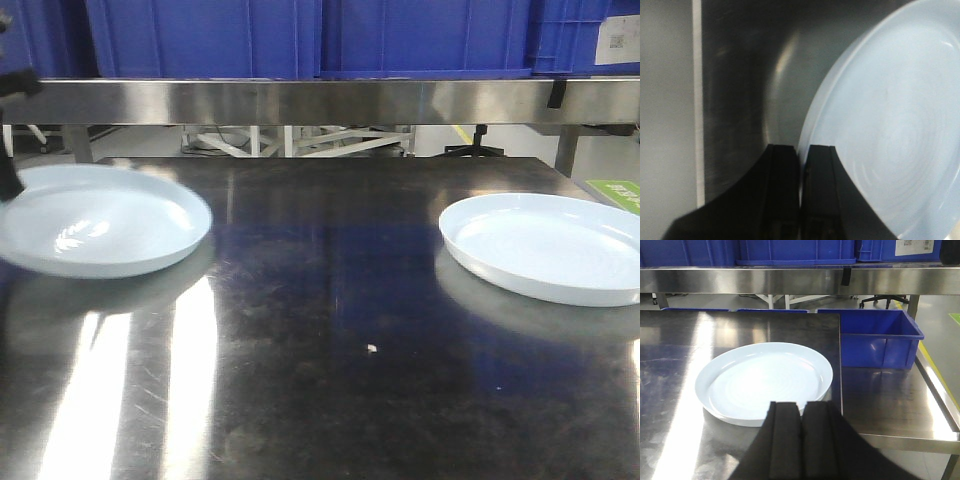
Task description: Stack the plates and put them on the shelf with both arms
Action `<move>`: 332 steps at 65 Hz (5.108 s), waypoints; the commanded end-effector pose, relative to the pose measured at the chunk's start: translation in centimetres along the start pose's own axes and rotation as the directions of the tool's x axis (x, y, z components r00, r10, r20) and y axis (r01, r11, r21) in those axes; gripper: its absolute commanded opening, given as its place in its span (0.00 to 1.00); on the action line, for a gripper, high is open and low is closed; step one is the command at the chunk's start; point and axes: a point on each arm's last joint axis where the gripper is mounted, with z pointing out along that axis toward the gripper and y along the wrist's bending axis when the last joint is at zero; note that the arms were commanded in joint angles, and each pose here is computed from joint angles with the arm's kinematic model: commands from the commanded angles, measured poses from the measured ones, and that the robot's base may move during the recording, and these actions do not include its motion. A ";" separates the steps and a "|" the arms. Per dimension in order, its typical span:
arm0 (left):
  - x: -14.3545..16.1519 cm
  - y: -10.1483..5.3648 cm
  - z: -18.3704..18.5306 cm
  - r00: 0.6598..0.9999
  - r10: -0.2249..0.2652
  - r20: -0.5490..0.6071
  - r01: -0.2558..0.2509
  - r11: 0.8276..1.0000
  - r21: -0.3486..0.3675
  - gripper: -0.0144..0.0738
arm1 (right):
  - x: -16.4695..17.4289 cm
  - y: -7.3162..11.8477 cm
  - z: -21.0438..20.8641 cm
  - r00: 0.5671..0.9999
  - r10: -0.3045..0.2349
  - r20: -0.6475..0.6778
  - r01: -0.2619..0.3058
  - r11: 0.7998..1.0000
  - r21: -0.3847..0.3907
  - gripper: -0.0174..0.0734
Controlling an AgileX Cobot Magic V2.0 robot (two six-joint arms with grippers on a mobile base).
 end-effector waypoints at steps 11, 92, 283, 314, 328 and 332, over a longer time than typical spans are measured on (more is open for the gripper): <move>-0.4 -8.0 -1.9 0.989 0.105 0.105 -0.121 0.980 0.159 0.26 | -1.0 0.0 -0.2 0.994 -0.013 0.108 0.013 1.000 0.000 0.25; 4.4 -14.8 -4.4 0.864 0.354 0.358 -0.352 0.933 -0.071 0.34 | -1.0 0.0 -0.2 0.994 -0.013 0.108 0.013 1.000 0.000 0.25; 29.4 -4.5 -10.1 0.105 0.347 0.932 -0.165 0.930 -0.328 0.26 | -11.7 -2.5 17.1 0.657 0.217 -0.722 -0.069 0.971 0.229 0.25; 29.4 -4.5 -10.1 0.105 0.347 0.932 -0.165 0.930 -0.328 0.26 | -10.9 -5.2 27.8 0.464 0.184 -0.867 -0.016 0.980 0.199 0.50; 29.4 -4.5 -10.1 0.105 0.347 0.932 -0.165 0.930 -0.328 0.26 | -8.9 -5.4 29.9 0.419 0.179 -0.890 -0.039 0.983 0.180 0.56; 29.4 -4.5 -10.1 0.105 0.347 0.932 -0.165 0.930 -0.328 0.26 | -8.4 -5.3 30.1 0.407 0.181 -0.895 -0.050 0.983 0.176 0.56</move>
